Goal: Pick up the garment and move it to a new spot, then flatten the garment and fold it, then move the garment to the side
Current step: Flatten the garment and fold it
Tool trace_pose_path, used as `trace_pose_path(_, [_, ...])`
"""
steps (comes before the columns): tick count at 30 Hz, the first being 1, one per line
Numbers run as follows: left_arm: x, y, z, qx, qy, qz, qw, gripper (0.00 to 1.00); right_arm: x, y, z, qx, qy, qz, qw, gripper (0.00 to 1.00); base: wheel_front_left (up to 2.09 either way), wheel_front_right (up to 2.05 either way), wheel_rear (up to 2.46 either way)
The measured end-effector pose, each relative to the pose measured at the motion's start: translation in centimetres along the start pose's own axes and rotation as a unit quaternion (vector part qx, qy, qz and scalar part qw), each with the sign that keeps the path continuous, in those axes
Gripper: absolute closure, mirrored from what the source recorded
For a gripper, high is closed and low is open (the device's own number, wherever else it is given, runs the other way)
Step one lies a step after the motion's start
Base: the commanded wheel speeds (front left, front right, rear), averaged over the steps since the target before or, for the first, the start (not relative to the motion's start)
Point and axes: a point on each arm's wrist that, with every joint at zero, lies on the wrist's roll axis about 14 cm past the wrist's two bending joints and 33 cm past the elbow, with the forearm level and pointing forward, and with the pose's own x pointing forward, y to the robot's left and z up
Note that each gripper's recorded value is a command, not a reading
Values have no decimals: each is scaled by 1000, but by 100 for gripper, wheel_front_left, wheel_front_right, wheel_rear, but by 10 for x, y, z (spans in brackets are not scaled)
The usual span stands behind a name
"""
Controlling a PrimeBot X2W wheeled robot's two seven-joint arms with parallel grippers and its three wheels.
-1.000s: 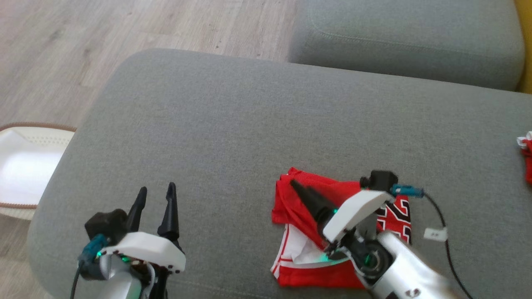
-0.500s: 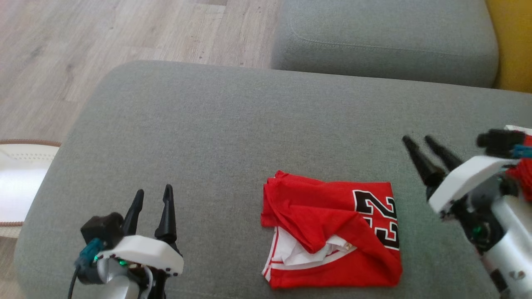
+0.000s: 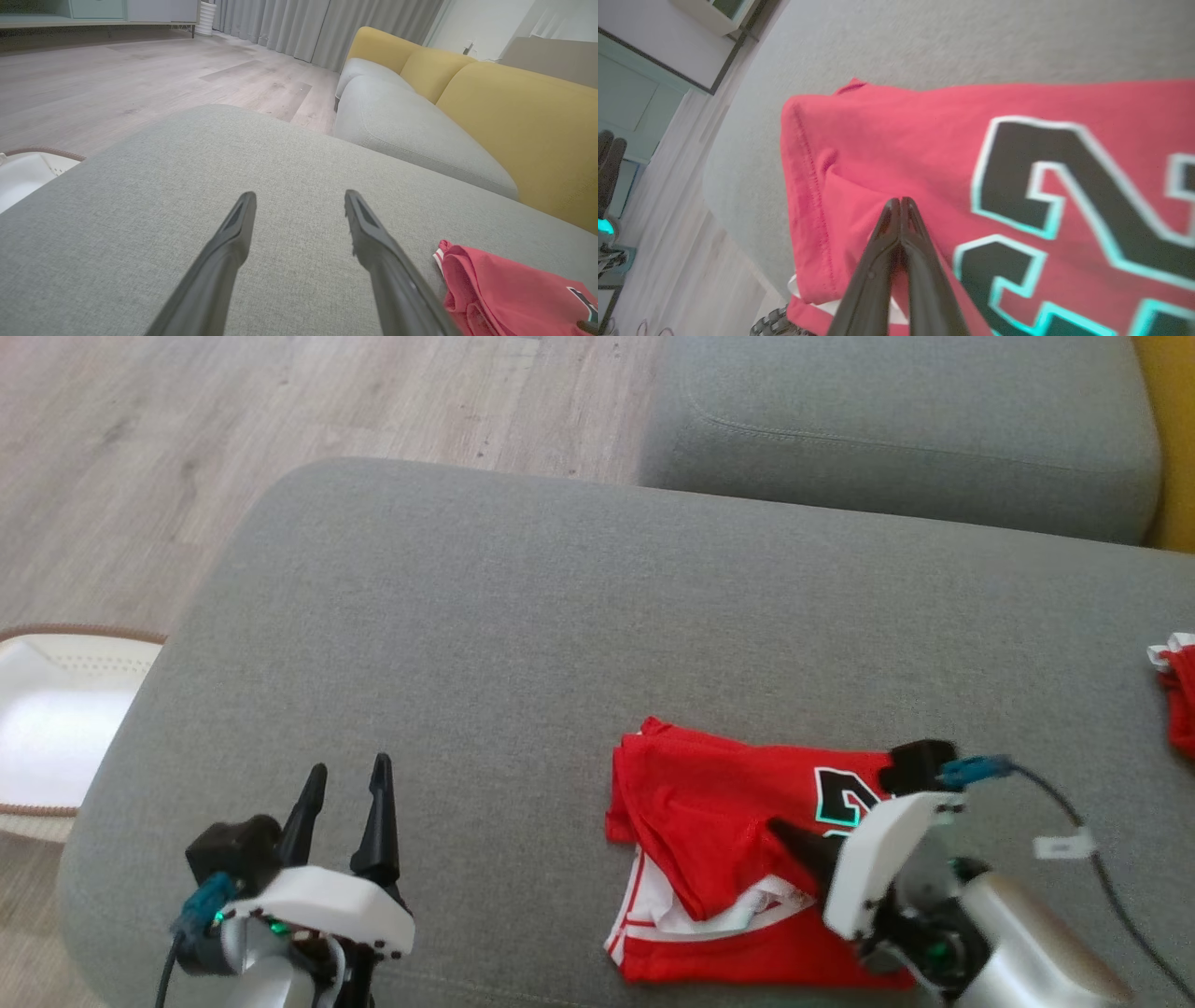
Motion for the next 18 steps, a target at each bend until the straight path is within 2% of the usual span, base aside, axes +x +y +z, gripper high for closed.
trace_pose_path(8, [-3, 7, -5, 1, 8, 11, 1000, 0, 18, 54, -44, 19, 74, 67, 995, 100, 0, 0, 0])
trace_pose_path(12, [-2, 6, -5, 1, 9, 10, 1000, 0, 21, 79, -57, 42, 88, 99, 990, 100, 0, 0, 0])
trace_pose_path(18, [1, 1, -5, 2, 8, 1, 1000, 0, 13, 124, -32, 96, 48, 178, 978, 100, 0, 0, 0])
